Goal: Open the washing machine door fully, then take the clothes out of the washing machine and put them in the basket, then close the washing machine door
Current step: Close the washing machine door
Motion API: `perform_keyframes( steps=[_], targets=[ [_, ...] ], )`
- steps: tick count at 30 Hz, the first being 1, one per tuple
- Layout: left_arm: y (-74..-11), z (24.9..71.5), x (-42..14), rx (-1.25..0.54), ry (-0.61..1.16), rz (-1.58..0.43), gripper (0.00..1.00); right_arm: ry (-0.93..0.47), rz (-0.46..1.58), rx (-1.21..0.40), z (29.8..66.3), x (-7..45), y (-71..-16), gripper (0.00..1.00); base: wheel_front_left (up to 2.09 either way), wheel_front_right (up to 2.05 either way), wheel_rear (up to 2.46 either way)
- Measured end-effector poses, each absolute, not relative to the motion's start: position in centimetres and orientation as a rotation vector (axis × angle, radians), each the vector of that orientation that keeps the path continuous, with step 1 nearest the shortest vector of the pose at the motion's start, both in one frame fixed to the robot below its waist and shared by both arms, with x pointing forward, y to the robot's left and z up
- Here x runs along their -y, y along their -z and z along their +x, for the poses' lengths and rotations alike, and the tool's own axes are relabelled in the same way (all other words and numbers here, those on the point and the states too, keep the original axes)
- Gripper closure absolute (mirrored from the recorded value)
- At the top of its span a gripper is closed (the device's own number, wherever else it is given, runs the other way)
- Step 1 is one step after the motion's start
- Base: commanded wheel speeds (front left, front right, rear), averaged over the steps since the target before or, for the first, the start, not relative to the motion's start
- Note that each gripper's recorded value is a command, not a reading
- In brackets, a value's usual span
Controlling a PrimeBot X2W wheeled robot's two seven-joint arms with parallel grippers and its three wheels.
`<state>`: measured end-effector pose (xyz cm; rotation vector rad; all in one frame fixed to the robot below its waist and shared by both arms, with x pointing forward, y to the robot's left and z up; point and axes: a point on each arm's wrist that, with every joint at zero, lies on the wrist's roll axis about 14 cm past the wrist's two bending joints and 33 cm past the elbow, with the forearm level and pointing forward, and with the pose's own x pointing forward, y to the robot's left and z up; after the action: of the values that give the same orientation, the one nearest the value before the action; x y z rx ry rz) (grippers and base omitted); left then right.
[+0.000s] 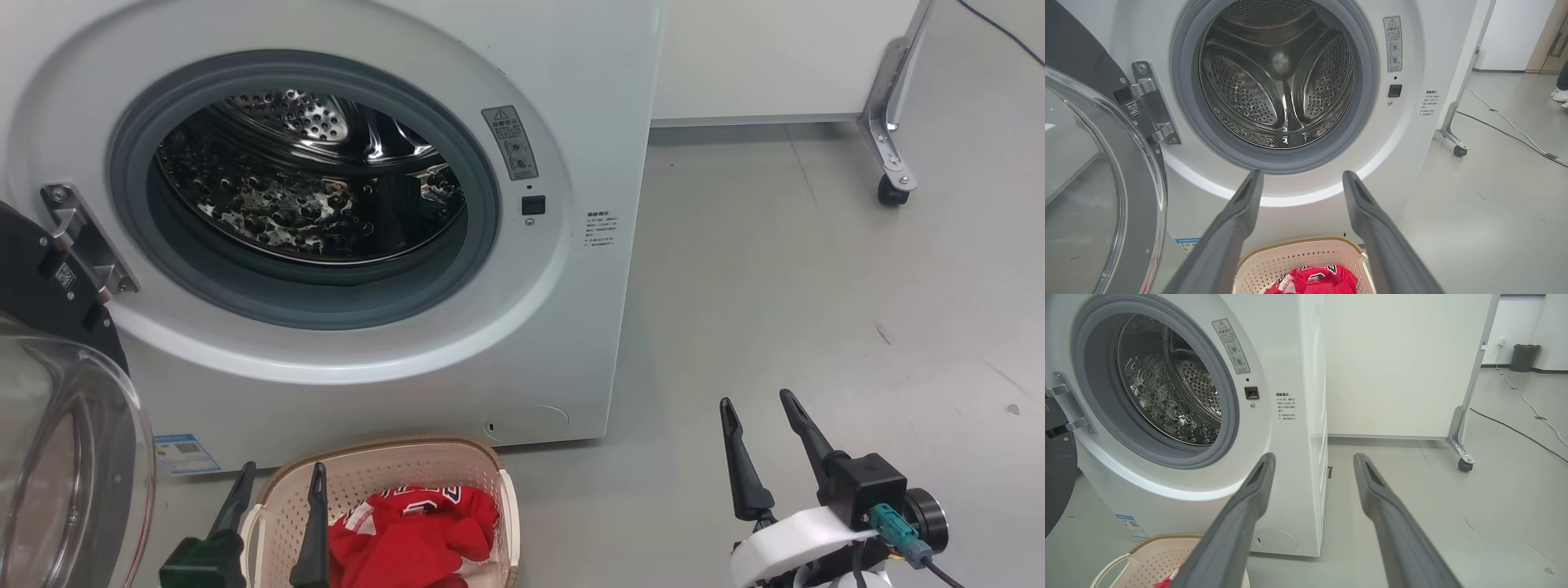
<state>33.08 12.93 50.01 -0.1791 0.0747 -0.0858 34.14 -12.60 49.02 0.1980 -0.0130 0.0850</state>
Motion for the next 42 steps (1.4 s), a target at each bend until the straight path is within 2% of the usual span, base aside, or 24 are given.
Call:
perform_keyframes(
  steps=[20,42],
  targets=[
    [-50.32,33.03,-12.76,-0.084,0.092,-0.178,0.00,-0.085,0.199,0.008,34.21,12.64,-48.87,0.00,-0.79,0.85,-0.06],
    [-50.54,33.04,-12.63,-0.086,0.095,-0.178,0.00,-0.083,0.199,0.002,34.31,12.71,-48.67,0.00,-1.18,1.18,0.00]
  ],
)
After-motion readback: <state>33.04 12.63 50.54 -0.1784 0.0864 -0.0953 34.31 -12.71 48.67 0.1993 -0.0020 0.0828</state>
